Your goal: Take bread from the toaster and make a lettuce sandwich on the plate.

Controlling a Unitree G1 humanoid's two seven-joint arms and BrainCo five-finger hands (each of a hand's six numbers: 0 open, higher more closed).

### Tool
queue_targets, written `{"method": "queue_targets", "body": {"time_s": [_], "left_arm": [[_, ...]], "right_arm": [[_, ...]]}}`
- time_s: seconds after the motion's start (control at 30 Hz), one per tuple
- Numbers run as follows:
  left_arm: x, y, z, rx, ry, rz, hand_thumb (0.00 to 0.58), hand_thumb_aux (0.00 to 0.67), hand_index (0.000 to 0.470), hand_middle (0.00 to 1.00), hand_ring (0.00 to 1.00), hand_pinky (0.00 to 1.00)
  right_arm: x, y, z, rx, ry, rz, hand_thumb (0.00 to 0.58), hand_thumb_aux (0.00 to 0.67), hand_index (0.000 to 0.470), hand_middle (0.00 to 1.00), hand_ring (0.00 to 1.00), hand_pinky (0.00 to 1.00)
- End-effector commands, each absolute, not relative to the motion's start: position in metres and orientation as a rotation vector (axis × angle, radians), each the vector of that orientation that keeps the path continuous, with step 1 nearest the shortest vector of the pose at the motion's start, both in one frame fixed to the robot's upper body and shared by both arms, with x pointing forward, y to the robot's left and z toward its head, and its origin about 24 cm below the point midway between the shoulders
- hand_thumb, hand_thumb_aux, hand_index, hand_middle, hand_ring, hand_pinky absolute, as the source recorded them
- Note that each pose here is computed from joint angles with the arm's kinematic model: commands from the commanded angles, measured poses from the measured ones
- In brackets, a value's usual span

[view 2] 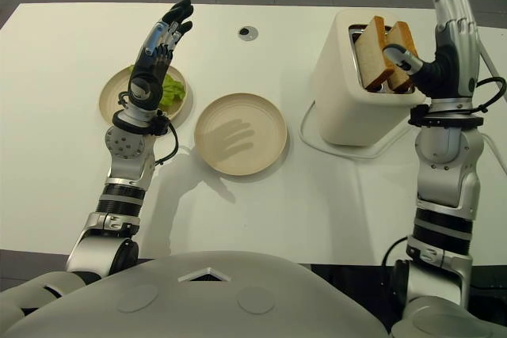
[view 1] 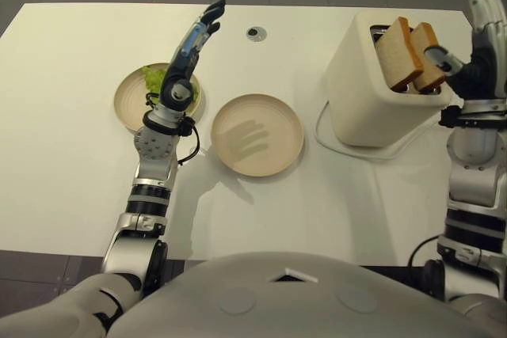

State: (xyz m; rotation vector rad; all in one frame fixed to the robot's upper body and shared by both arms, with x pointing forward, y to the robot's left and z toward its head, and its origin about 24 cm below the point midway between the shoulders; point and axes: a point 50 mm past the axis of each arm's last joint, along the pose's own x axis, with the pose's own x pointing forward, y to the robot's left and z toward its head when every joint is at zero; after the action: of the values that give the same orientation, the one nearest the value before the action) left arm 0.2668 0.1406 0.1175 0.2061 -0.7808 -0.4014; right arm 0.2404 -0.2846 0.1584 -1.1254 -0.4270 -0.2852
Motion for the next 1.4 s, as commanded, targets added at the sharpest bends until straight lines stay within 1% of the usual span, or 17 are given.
{"method": "queue_targets", "body": {"time_s": [0.03, 0.2, 0.37, 0.4, 0.43, 0.47, 0.5, 0.53, 0.57, 0.6, 0.63, 0.73, 0.87, 1.0, 1.13, 1.27, 1.4], "left_arm": [[0.265, 0.142, 0.118, 0.224, -0.779, -0.396, 0.000, 0.000, 0.000, 0.00, 0.00, 0.00], [0.265, 0.142, 0.117, 0.222, -0.772, -0.399, 0.000, 0.000, 0.000, 0.00, 0.00, 0.00], [0.266, 0.141, 0.116, 0.218, -0.767, -0.404, 0.000, 0.000, 0.000, 0.00, 0.00, 0.00], [0.265, 0.141, 0.116, 0.218, -0.767, -0.402, 0.000, 0.000, 0.000, 0.00, 0.00, 0.00], [0.265, 0.141, 0.116, 0.218, -0.767, -0.401, 0.000, 0.000, 0.000, 0.00, 0.00, 0.00], [0.265, 0.141, 0.115, 0.218, -0.766, -0.401, 0.000, 0.000, 0.000, 0.00, 0.00, 0.00], [0.265, 0.141, 0.115, 0.219, -0.765, -0.403, 0.000, 0.000, 0.000, 0.00, 0.00, 0.00], [0.264, 0.141, 0.115, 0.219, -0.765, -0.403, 0.000, 0.000, 0.000, 0.00, 0.00, 0.00], [0.264, 0.141, 0.115, 0.220, -0.765, -0.403, 0.000, 0.000, 0.000, 0.00, 0.00, 0.00], [0.264, 0.142, 0.115, 0.221, -0.766, -0.402, 0.000, 0.000, 0.000, 0.00, 0.00, 0.00], [0.264, 0.142, 0.116, 0.222, -0.768, -0.401, 0.000, 0.000, 0.000, 0.00, 0.00, 0.00], [0.264, 0.142, 0.116, 0.222, -0.768, -0.404, 0.000, 0.000, 0.000, 0.00, 0.00, 0.00], [0.266, 0.145, 0.115, 0.248, -0.767, -0.394, 0.000, 0.000, 0.000, 0.00, 0.00, 0.00], [0.280, 0.163, 0.116, 0.418, -0.741, -0.325, 0.000, 0.000, 0.000, 0.00, 0.00, 0.00], [0.292, 0.187, 0.123, 0.693, -0.717, -0.247, 0.000, 0.000, 0.000, 0.00, 0.00, 0.00], [0.300, 0.224, 0.116, 1.281, -0.564, -0.178, 0.000, 0.000, 0.000, 0.00, 0.00, 0.00], [0.298, 0.260, 0.115, 1.603, -0.409, -0.148, 0.000, 0.000, 0.000, 0.00, 0.00, 0.00]], "right_arm": [[0.242, -0.310, 0.132, -1.143, -0.193, -0.261, 0.000, 0.000, 0.000, 0.00, 0.00, 0.00], [0.245, -0.318, 0.098, -1.085, -0.006, -0.165, 0.000, 0.000, 0.000, 0.00, 0.00, 0.00], [0.242, -0.322, 0.098, -1.053, -0.007, -0.159, 0.000, 0.000, 0.000, 0.00, 0.00, 0.00], [0.241, -0.321, 0.100, -1.049, -0.017, -0.154, 0.144, 0.089, 0.063, 0.00, 0.00, 0.00], [0.241, -0.320, 0.102, -1.044, -0.028, -0.149, 0.447, 0.349, 0.245, 0.00, 0.00, 0.00], [0.240, -0.319, 0.104, -1.037, -0.041, -0.148, 0.489, 0.405, 0.284, 0.00, 0.00, 0.00], [0.238, -0.319, 0.107, -1.032, -0.056, -0.150, 0.576, 0.615, 0.431, 0.09, 0.09, 0.09], [0.236, -0.318, 0.111, -1.027, -0.074, -0.153, 0.580, 0.670, 0.470, 0.19, 0.19, 0.19], [0.235, -0.316, 0.114, -1.022, -0.089, -0.152, 0.580, 0.670, 0.470, 0.33, 0.33, 0.33], [0.234, -0.314, 0.118, -1.012, -0.108, -0.146, 0.580, 0.670, 0.470, 0.57, 0.57, 0.57], [0.232, -0.310, 0.124, -0.998, -0.140, -0.146, 0.580, 0.670, 0.470, 0.98, 0.98, 0.98], [0.230, -0.307, 0.141, -0.970, -0.221, -0.186, 0.580, 0.670, 0.470, 1.00, 1.00, 1.00], [0.238, -0.308, 0.156, -0.935, -0.319, -0.320, 0.580, 0.670, 0.470, 1.00, 1.00, 1.00], [0.247, -0.302, 0.165, -0.874, -0.446, -0.405, 0.580, 0.670, 0.470, 1.00, 1.00, 1.00], [0.247, -0.299, 0.185, -0.799, -0.588, -0.468, 0.580, 0.670, 0.470, 1.00, 1.00, 1.00], [0.238, -0.283, 0.211, -0.653, -0.786, -0.477, 0.580, 0.670, 0.470, 1.00, 1.00, 1.00], [0.224, -0.260, 0.227, -0.497, -0.931, -0.381, 0.580, 0.670, 0.470, 1.00, 1.00, 1.00]]}}
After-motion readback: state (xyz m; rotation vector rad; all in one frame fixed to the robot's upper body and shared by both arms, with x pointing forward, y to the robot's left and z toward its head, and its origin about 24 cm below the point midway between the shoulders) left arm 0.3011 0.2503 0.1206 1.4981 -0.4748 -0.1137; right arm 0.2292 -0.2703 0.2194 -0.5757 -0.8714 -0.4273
